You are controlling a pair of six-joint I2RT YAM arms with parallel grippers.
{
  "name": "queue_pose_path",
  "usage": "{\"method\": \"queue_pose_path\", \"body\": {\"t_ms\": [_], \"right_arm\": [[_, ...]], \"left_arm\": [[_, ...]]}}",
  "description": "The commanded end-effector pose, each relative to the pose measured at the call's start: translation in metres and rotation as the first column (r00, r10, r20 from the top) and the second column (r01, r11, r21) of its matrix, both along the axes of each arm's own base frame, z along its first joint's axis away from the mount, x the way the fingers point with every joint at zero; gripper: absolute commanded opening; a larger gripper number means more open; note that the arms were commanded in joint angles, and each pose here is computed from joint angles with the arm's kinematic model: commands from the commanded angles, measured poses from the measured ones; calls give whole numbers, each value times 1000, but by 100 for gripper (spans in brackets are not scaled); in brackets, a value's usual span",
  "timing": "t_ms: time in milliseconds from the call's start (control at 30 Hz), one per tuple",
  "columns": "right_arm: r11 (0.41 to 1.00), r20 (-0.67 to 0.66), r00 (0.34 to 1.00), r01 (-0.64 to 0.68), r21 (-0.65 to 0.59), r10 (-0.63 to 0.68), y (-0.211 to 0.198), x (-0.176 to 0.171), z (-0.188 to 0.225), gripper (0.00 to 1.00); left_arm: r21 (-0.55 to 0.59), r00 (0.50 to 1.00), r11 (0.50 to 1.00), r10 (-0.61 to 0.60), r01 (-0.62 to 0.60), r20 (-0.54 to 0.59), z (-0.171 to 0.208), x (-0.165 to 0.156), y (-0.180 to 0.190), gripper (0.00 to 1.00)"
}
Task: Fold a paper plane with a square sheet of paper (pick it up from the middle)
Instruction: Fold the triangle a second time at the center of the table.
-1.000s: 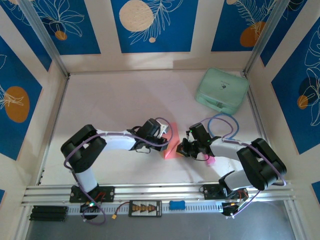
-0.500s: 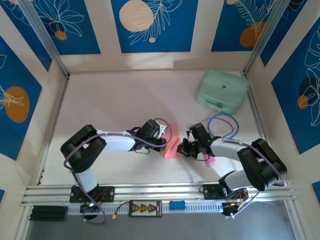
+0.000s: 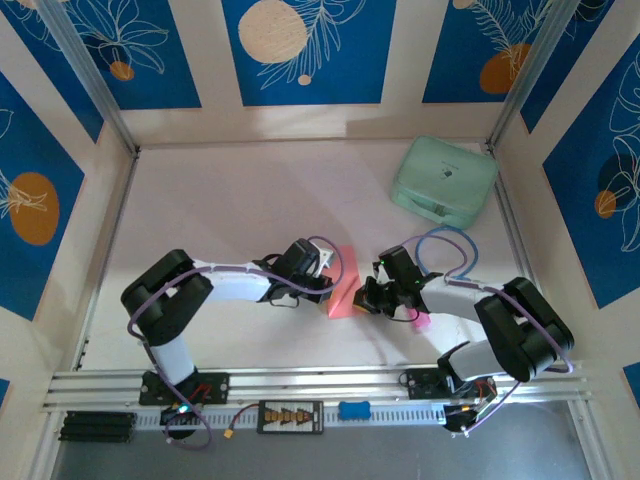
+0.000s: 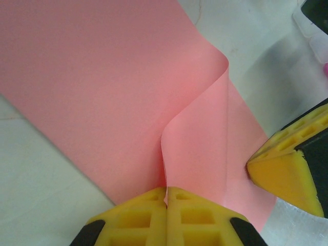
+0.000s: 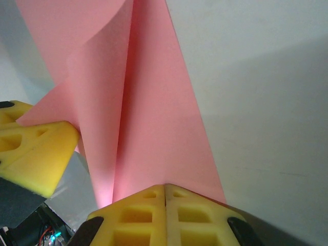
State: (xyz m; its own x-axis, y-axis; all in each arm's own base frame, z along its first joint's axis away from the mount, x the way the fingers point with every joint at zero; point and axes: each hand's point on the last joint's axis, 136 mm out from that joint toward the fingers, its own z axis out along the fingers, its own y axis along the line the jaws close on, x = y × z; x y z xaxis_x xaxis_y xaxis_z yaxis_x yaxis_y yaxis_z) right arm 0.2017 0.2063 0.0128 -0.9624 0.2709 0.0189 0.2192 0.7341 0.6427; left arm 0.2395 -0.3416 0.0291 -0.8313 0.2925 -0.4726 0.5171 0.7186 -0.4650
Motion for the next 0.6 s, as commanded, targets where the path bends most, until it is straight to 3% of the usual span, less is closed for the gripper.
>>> {"method": "queue_pose_path", "body": {"t_ms": [0, 567], "right_arm": [[997, -61, 998, 11, -82, -16, -17, -14, -15, 0], [997, -60, 998, 11, -79, -15, -16, -14, -14, 0]], "left_arm": [[7, 1000, 1000, 6, -6, 25, 5, 7, 3, 0], [1, 1000, 1000, -5, 5, 28, 5, 7, 0, 0]]}}
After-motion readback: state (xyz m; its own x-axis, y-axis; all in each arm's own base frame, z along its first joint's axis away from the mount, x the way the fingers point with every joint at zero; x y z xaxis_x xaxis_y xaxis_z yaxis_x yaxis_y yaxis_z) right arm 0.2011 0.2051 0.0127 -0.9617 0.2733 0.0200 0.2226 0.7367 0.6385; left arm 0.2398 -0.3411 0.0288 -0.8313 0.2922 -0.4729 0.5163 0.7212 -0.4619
